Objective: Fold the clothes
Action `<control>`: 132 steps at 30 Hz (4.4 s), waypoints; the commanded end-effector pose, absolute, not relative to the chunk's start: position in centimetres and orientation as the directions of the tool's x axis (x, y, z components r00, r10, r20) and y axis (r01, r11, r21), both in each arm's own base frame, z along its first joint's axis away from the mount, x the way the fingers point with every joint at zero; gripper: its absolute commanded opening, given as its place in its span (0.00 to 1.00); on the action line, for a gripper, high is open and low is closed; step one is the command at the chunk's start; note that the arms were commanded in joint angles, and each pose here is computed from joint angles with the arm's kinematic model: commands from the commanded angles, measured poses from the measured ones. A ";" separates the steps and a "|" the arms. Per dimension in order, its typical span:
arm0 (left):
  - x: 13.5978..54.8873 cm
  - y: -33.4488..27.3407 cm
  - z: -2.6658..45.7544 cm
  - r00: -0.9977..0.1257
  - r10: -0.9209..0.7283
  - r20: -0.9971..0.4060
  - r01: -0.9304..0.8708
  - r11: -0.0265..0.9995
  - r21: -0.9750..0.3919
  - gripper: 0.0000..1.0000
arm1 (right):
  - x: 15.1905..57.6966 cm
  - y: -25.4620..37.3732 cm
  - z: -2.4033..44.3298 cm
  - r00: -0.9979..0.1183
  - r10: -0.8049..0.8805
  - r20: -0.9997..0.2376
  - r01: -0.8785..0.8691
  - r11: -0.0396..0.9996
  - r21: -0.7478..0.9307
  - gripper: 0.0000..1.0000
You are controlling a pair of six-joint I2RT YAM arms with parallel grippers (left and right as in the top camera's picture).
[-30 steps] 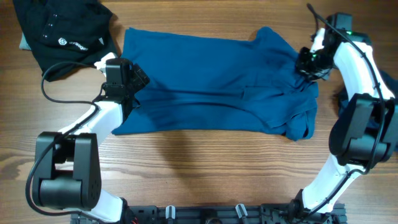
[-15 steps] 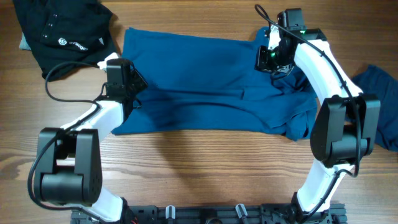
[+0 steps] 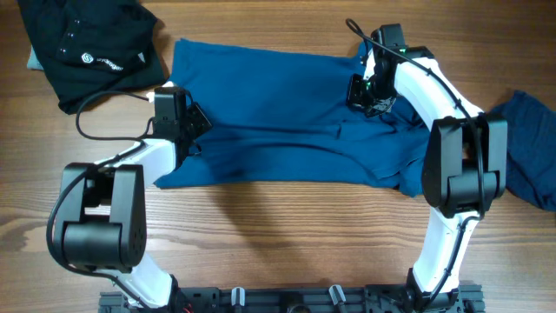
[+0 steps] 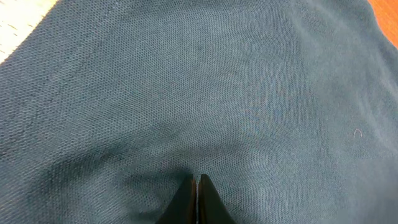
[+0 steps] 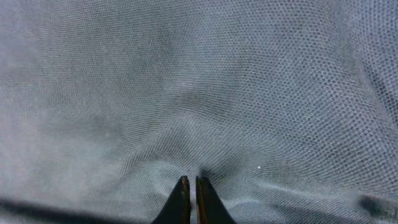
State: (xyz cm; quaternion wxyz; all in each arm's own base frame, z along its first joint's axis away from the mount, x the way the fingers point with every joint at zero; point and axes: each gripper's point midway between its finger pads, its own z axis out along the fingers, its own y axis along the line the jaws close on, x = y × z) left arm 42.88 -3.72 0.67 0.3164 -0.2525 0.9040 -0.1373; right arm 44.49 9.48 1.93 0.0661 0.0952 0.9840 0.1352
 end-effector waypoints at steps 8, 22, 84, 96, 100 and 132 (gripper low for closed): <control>42.0 -3.6 -2.1 -0.694 -0.563 -0.449 -0.410 0.822 -0.396 0.09 | 46.2 9.9 2.0 -0.954 0.267 -0.139 0.215 0.928 0.305 0.10; 43.9 -3.7 -0.5 -0.642 -0.573 -0.510 -0.374 0.814 -0.444 0.04 | 47.1 10.1 -0.9 -0.947 0.294 -0.130 0.243 0.919 0.310 0.09; 48.7 1.9 10.1 -0.446 -0.528 -0.722 -0.334 0.847 -0.413 1.00 | 52.3 5.0 16.1 -0.872 0.204 -0.444 0.080 0.956 0.283 0.99; 44.4 1.6 20.1 -0.379 -0.525 -0.763 -0.290 0.850 -0.440 1.00 | 47.9 4.9 20.6 -0.882 0.238 -0.408 0.118 0.948 0.297 1.00; 42.5 1.0 20.9 -0.416 -0.526 -0.742 -0.281 0.850 -0.446 1.00 | 46.5 5.7 21.8 -0.892 0.232 -0.387 0.101 0.939 0.329 0.99; 29.5 -7.6 15.5 -0.868 -0.373 -0.326 -0.180 0.850 -0.494 1.00 | 23.3 5.9 25.5 -0.914 0.372 -0.162 0.324 0.910 0.260 1.00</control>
